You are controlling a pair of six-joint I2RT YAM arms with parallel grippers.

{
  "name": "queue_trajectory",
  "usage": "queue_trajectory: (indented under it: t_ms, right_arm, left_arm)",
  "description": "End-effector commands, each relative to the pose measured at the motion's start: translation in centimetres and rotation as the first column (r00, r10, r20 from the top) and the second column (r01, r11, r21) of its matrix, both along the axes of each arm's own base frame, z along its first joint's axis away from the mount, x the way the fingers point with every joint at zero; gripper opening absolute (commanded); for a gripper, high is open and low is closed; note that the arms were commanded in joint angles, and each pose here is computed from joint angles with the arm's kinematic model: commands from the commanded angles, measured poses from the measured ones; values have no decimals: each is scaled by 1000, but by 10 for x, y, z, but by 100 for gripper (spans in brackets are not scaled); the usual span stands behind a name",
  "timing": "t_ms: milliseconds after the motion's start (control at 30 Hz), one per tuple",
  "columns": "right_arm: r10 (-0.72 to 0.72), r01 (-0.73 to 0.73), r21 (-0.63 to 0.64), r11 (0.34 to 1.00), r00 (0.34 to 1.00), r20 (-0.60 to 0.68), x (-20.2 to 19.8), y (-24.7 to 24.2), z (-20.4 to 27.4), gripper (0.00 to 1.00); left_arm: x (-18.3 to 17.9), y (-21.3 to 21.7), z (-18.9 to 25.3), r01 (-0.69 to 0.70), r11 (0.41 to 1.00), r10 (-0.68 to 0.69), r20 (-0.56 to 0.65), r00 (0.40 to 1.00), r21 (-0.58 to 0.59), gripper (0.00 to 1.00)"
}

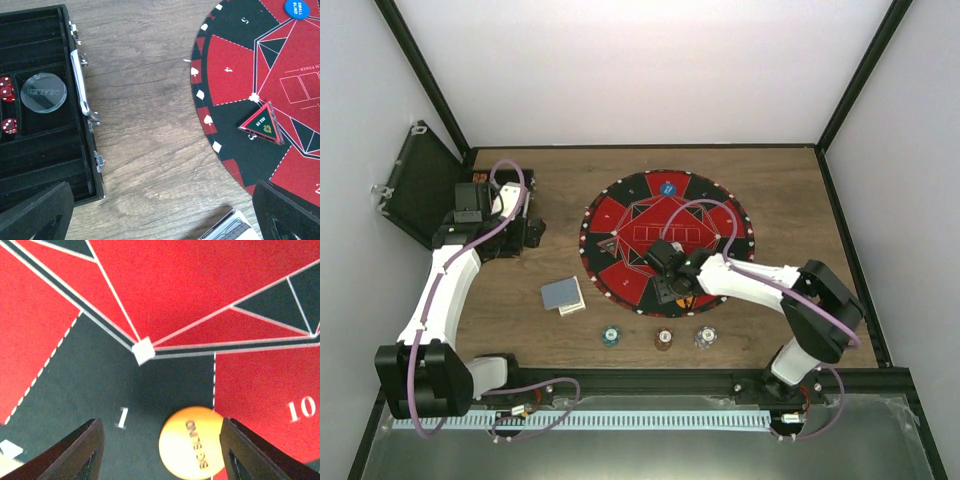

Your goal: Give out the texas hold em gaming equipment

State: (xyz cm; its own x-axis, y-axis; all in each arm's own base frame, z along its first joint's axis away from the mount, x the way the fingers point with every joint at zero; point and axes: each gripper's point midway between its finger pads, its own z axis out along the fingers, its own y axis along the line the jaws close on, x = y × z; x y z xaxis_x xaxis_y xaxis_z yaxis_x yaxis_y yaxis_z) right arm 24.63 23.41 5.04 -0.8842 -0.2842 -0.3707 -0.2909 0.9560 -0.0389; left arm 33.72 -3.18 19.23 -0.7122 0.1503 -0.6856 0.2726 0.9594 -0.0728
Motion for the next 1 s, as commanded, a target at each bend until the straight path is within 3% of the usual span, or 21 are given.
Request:
queue_trajectory:
  t_ms: [0,300,700,967]
  right_arm:
    - [-68,68,29,997,998,-11,-22,-5,6,63]
    - [-74,74,-3,997,995,-73,-42,-19,-26,54]
    - [-90,87,-65,994,995,-46,-32,-21,-33,46]
    - [-148,146,-180,973,989,2,-20,-46,-28,40]
  left_arm:
    - [1,-1,17,13,1000,-13,43,999,-8,100]
    - [2,-2,19,13,1000,-13,45,999,-15,100]
    - [0,-2,17,11,1000,-10,37,999,-19,100]
    - [-1,-2,16,9,1000,-8,36,999,-13,100]
